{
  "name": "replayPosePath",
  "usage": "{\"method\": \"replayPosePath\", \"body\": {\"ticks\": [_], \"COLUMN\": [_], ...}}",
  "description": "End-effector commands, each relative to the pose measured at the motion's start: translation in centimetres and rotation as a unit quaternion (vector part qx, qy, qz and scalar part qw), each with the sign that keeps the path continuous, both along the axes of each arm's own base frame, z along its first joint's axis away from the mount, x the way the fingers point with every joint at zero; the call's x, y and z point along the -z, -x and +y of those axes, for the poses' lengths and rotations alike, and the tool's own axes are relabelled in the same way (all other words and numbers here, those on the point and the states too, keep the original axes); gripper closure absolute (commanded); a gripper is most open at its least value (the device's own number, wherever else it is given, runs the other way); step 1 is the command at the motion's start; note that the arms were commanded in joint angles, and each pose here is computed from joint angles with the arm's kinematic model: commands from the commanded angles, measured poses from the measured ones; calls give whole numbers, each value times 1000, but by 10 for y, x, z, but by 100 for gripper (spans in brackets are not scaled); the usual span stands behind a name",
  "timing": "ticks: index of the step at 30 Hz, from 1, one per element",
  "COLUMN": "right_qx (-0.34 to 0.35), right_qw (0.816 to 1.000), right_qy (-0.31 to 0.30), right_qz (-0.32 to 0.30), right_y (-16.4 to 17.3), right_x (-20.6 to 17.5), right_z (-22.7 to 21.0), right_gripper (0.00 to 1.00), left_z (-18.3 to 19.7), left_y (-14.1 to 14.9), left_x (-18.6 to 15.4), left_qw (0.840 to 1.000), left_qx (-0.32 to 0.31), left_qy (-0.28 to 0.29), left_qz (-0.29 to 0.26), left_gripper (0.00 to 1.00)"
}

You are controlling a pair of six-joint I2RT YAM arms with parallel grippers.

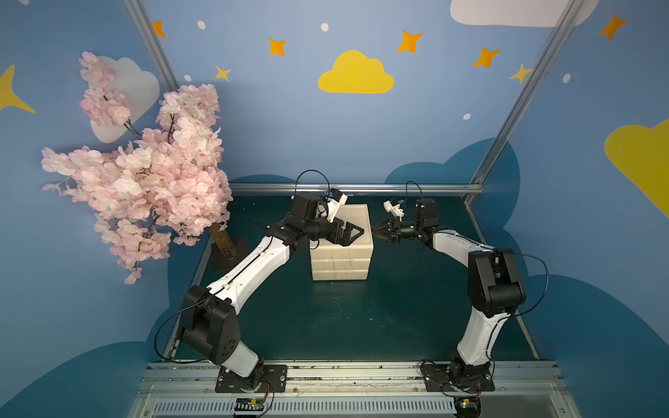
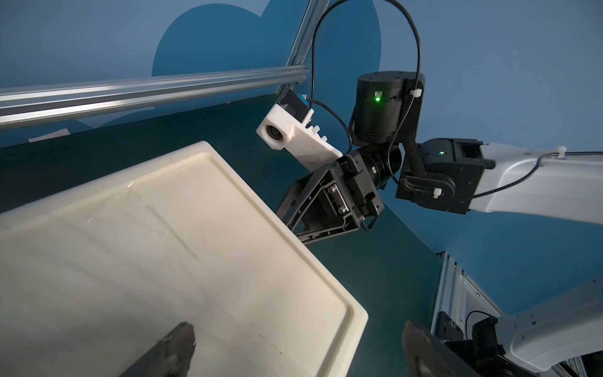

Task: Take the sponge out of the drawer
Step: Open the drawer in the storage box.

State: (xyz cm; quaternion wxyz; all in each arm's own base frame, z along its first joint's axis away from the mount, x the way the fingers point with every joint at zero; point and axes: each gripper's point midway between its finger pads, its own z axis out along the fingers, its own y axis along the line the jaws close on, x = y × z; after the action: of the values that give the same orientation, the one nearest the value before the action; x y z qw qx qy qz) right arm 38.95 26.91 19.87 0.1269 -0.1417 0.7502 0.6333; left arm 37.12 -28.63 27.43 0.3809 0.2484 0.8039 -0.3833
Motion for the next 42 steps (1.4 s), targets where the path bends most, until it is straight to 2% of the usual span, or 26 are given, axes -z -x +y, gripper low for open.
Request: {"method": "replayPosePath", "body": {"ticks": [1,7,21,42], "right_qx": [-2,26,155,193], "right_qw": [1000,1000,987,980], "right_qy": [-3,10,26,57], "right_qz": [-11,-12,5,-4], "right_y": [-4,-7,-18,-20], "right_x": [-2,3,10,24], "right_z": [4,-12,-115,-149], "right_gripper": [70,85,89,91], "left_z": [-3,2,15,19], "left_y": [-1,-5,-12,-10], "left_x": [9,15,22,22], "left_qw": [1000,1000,999,999], "left_qx": [4,-8,-29,-34], "left_qy": [-1,-12,-17,-22], "left_qz": [9,11,14,12], "left_gripper": [1,1,1,1]}}
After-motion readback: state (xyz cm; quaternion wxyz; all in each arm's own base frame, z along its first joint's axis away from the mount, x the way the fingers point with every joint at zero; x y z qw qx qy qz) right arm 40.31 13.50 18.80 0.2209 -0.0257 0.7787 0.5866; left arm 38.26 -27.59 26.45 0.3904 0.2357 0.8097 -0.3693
